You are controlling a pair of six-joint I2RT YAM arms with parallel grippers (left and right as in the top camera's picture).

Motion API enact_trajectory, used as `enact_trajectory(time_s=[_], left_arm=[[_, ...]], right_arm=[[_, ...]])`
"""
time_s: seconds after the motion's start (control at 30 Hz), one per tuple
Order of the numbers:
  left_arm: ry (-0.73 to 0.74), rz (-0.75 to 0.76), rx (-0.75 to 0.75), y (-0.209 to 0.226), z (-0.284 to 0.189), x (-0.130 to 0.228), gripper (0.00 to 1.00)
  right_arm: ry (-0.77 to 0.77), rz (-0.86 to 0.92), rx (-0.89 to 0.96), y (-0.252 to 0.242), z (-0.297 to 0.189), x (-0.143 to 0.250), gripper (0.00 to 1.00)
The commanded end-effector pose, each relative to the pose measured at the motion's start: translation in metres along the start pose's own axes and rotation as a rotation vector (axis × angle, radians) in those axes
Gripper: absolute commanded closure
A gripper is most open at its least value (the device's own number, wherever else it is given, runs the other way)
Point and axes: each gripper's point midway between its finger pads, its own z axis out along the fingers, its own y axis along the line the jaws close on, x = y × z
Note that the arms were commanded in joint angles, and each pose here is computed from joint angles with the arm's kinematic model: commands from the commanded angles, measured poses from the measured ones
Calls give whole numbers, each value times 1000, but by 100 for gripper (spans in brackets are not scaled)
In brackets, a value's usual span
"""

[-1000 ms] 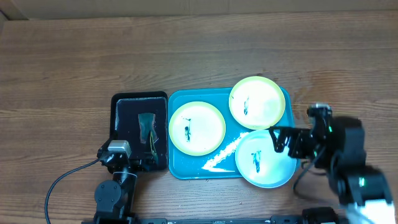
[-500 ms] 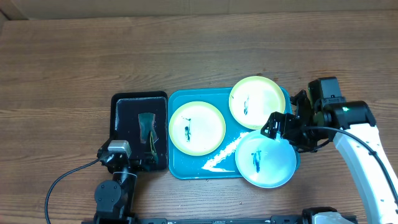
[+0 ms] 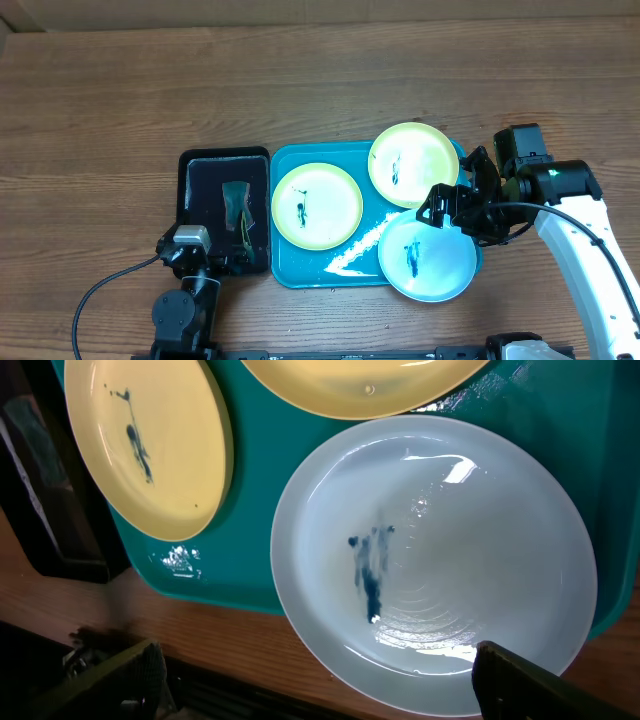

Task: Clean dirty plates on tray and stack at the side
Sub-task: 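Move the right gripper toward the yellow plate's rim on the teal tray, then grip the left yellow plate's rim with the right gripper to hold it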

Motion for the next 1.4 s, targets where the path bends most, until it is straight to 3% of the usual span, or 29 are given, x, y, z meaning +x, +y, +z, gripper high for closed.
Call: enact_trajectory(time_s=[0.0,0.17,0.33,0.5,0.9,1.03,1.37], left_arm=[[-6,15,16,-3,0,-1,0],[-33,11,42,-8,-1,-7,0],[-4,0,171,-30,-4,-5,0],[66,-32,149,-30,-8,-17,0],[505,-36,36,-30,27,-46,0],[662,-45,13,-32,45,-51,0],[869,-170,195,-69,60,-28,0]], right_arm=[[-24,-29,-18,8,-6,-6,0],[-22,-24,-24,9,-6,-5,0],[-29,-32,-24,9,-6,-7,0],[-49,-43,-28,10,-7,-12,0],[-40,-38,-25,9,-7,-10,0],[-58,-35,53,-4,-7,-13,0],[-2,-25,97,-3,7,-6,0]])
